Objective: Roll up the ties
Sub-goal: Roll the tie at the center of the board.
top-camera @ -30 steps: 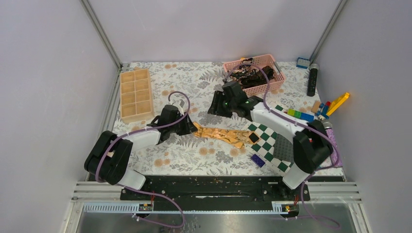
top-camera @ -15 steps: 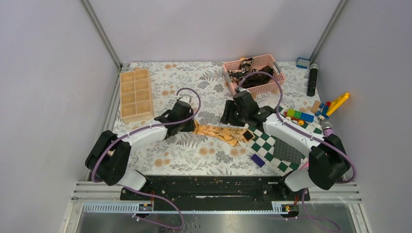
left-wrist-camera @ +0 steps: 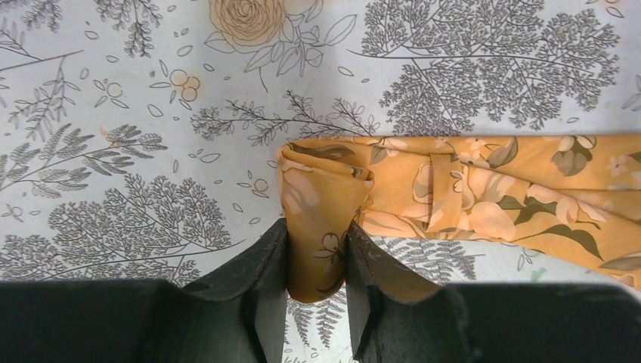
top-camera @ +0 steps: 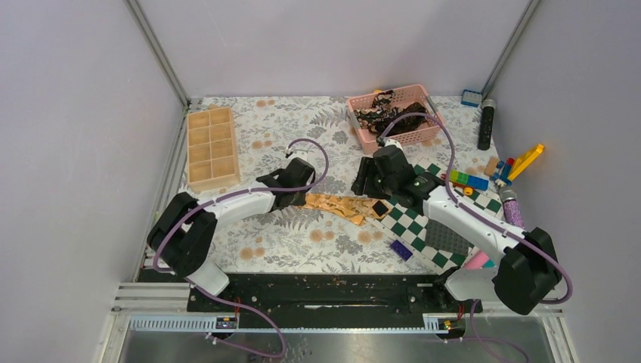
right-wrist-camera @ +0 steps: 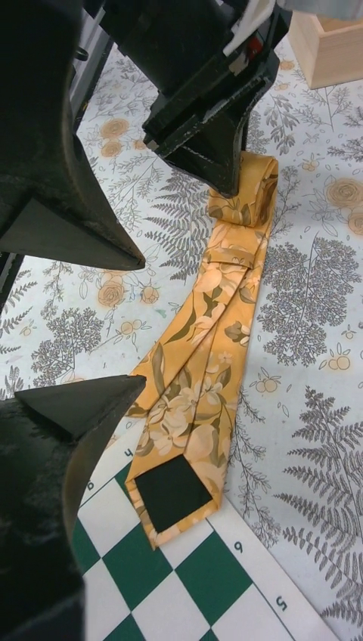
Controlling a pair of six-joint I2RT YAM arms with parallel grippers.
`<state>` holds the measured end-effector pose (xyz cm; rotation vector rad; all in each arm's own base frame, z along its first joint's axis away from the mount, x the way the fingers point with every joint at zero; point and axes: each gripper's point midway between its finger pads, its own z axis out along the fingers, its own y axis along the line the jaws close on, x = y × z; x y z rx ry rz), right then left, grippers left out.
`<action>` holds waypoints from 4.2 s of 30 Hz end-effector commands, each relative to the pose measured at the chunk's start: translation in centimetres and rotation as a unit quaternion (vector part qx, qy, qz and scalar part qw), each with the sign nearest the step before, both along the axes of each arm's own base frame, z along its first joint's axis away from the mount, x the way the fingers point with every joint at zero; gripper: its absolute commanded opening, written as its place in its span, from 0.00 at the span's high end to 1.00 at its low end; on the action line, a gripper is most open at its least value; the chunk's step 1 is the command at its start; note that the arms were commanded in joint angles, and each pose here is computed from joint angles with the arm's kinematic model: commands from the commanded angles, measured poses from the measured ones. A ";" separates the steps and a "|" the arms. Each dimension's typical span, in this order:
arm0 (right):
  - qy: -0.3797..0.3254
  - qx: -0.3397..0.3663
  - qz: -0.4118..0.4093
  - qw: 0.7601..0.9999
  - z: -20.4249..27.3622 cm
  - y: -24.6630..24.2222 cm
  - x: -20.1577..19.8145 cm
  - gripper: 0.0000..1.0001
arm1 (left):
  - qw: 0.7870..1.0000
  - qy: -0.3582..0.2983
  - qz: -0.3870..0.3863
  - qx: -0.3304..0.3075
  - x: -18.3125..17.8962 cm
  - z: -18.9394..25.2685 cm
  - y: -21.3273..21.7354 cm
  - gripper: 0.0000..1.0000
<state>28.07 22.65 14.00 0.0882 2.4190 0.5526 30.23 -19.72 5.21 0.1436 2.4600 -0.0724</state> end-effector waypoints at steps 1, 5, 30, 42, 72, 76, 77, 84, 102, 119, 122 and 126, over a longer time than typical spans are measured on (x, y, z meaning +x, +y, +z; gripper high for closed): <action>-0.036 -0.008 -0.023 0.999 1.8 -1.8 0.1 0.39 | 0.998 -0.033 0.014 0.045 1.5 1.6 0.7 0.72; -0.050 -0.014 -0.033 0.998 2.5 -2.8 -0.3 0.39 | 0.997 -0.034 0.015 0.063 1.6 1.5 0.7 0.72; -0.072 -0.038 -0.052 0.995 3.4 -5.5 -1.4 0.36 | 0.984 -0.044 0.003 0.173 1.5 0.6 -1.2 0.64; -0.066 -0.042 -0.052 0.996 2.8 -5.6 -1.6 0.35 | 0.983 -0.041 -0.027 0.176 1.2 0.4 -3.8 0.53; -0.066 -0.037 -0.070 0.995 2.9 -6.1 -1.5 0.33 | 0.997 -0.023 -0.050 0.050 0.7 2.6 -7.0 0.42; -0.061 -0.029 -0.087 0.994 2.7 -6.1 -1.4 0.33 | 0.998 -0.039 -0.040 0.006 1.4 5.2 -6.6 0.41; -0.060 -0.026 -0.090 0.994 2.6 -6.1 -1.3 0.32 | 0.998 -0.044 -0.038 -0.006 1.6 5.9 -6.5 0.40; -0.053 0.011 -0.095 0.994 2.3 -4.4 -0.3 0.31 | 0.993 -0.073 -0.004 -0.095 2.3 9.5 -4.3 0.37; 0.095 0.162 0.064 0.980 -2.5 12.1 1.7 0.52 | 0.956 -0.048 0.105 -0.270 3.4 6.5 2.4 0.34; 0.145 0.144 0.062 0.977 -7.4 14.7 2.1 0.70 | 0.955 -0.031 0.108 -0.276 3.3 4.8 2.7 0.42; 0.153 0.138 0.060 0.977 -8.3 14.7 2.0 0.71 | 0.955 -0.027 0.104 -0.277 3.3 4.6 2.5 0.43; 0.158 0.131 0.056 0.977 -9.3 14.6 2.1 0.72 | 0.955 -0.021 0.101 -0.278 3.3 4.3 2.3 0.44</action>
